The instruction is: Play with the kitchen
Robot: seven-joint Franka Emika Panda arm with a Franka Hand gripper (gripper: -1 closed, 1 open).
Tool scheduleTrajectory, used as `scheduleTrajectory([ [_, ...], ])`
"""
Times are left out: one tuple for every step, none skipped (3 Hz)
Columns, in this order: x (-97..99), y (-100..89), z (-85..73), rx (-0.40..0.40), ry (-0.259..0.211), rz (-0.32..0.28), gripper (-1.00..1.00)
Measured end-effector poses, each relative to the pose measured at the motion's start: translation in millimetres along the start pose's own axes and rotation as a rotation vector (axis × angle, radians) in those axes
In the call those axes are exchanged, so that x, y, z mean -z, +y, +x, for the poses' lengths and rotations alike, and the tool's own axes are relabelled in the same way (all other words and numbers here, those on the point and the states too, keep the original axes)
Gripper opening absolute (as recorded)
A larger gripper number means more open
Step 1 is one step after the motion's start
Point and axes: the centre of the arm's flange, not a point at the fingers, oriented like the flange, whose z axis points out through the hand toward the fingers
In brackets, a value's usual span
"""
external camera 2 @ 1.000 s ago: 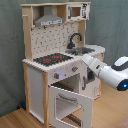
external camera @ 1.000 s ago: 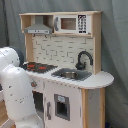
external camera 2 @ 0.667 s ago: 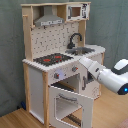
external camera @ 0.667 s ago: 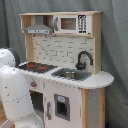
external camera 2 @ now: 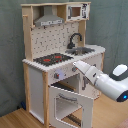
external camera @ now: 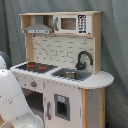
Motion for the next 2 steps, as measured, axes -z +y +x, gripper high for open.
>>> scheduleTrajectory([
  [8.9, 0.4, 23.0, -0.019, 0.033, -0.022, 1.00],
  [17.4, -3.8, 47.0, -0.040, 0.069, -0.037, 1.00],
])
